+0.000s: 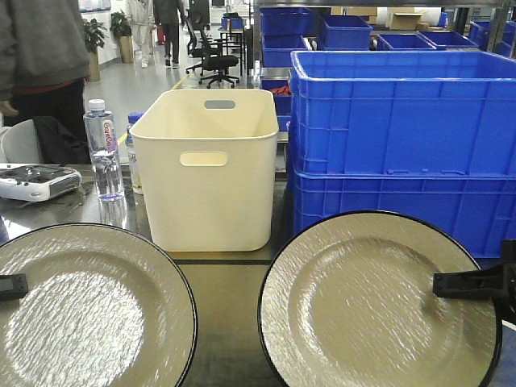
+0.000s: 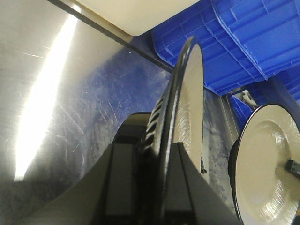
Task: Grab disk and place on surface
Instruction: 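Hold both plates while the base drives to the steel table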
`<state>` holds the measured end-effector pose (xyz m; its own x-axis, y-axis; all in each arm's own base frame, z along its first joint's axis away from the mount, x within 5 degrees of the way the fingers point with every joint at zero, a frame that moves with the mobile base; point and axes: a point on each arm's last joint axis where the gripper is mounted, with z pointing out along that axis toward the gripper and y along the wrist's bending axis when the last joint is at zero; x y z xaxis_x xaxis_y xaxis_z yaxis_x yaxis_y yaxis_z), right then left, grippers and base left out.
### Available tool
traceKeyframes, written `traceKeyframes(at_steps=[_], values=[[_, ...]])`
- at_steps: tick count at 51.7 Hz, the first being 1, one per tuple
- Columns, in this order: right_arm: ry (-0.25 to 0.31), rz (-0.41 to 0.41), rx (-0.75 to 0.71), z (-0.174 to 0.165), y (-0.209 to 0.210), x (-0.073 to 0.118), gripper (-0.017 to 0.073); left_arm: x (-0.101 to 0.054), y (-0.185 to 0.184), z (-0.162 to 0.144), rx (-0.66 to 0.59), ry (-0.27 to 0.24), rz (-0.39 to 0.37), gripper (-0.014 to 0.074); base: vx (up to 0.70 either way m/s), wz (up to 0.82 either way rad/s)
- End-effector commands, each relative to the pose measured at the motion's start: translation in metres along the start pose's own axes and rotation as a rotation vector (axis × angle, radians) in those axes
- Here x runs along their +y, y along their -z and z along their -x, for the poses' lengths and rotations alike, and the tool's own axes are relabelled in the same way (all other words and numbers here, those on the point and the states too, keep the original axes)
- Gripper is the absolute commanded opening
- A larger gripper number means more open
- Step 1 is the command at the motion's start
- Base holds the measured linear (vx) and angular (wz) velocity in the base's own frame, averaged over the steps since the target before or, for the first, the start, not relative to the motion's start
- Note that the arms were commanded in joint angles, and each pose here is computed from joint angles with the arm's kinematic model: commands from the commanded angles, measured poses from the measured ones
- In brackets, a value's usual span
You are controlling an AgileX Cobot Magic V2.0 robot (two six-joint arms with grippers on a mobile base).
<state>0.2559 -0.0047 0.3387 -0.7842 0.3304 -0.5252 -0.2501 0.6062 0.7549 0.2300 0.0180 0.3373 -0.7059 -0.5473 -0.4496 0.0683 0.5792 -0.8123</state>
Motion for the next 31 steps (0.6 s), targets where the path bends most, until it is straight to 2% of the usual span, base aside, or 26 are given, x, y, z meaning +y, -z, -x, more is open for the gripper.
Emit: traceKeyframes(at_steps=[1,23,31], values=[[0.004,0.121,-0.091,0.009,0.009,0.025,-0.0009,-0.026,0.008,0.006,-0.072,0.021,-0.129,-0.0002,0.05,0.00],[0.004,0.120,-0.093,0.009,0.009,0.025,-0.0009,-0.026,0.008,0.006,-0.072,0.021,-0.129,-0.0002,0.01,-0.01],[-0.039,0.057,-0.272,0.026,0.012,0.019,-0.0009,-0.026,0.008,0.006,-0.073,0.022,-0.131,-0.0002,0.00,0.00]])
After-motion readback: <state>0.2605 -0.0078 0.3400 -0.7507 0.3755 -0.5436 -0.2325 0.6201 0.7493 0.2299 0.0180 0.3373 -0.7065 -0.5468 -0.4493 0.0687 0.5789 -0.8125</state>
